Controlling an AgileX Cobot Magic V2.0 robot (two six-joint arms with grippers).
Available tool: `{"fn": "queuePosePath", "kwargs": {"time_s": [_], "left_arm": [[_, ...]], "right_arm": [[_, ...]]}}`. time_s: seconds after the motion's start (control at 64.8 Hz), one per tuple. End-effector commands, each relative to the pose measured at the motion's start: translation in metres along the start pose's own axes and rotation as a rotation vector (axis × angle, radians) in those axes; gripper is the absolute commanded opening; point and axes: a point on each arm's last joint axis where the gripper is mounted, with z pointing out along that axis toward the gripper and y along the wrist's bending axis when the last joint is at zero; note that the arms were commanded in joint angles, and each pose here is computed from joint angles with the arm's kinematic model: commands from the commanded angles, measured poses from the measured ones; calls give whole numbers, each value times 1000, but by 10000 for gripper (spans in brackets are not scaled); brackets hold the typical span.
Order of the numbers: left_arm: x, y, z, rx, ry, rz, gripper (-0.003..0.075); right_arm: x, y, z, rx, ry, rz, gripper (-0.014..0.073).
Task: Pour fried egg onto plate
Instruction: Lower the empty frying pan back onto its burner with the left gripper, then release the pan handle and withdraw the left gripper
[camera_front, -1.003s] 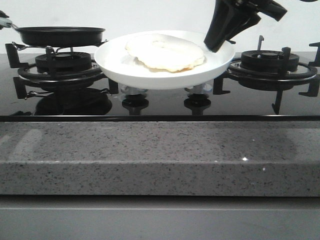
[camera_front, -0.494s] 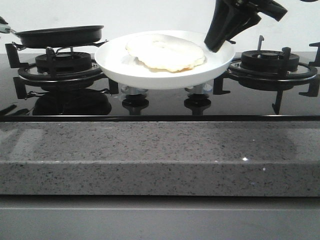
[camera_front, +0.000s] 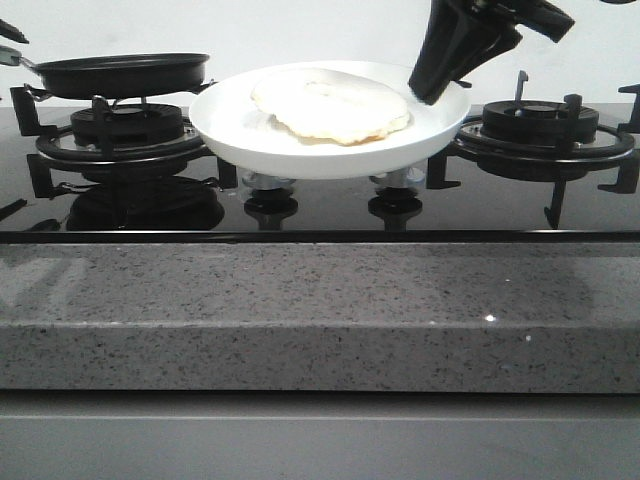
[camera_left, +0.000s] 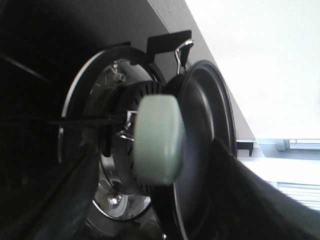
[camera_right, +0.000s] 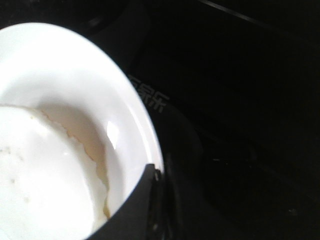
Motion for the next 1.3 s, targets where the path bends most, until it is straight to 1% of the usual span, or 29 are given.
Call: {"fn": "queuePosePath", "kwargs": {"time_s": [0.0,0.201,0.309,0.417,0.633,0.71,0.787,0.926,1.049,1.204,1.281], "left_arm": [[1,-33,-14,92,-8,50,463],[5,-35,-14,115,43,57,463],[8,-36,-15,126,69,61,435],[8,-35,-15,115,74,72,351],[10,-37,-16,106,77,84,114],[10,-40,-18,106,74,94,56],[11,-44,-20,103,72,107,19],[15,-53,-26,86,70,141,0],[17,-60,-32,38,52,189,-1],[27,-76,-46,-37,55,288,-20],[32,-86,-53,-49,39,323,-20]], "right_arm": [[-12,12,-28,-17,-126,-7,-57],[-12,12,-28,-17,-126,-7,-57],[-12,12,-28,-17,-126,-7,-57],[-12,12,-28,-17,-126,-7,-57],[-12,12,-28,-17,-126,-7,-57],[-12,12,-28,-17,-126,-7,-57],[-12,12,-28,-17,-126,-7,-57],[-12,12,-28,-17,-126,-7,-57],[-12,12,-28,-17,-126,-7,-57],[-12,12,-28,-17,-126,-7,-57],[-12,12,-28,-17,-126,-7,-57]]}}
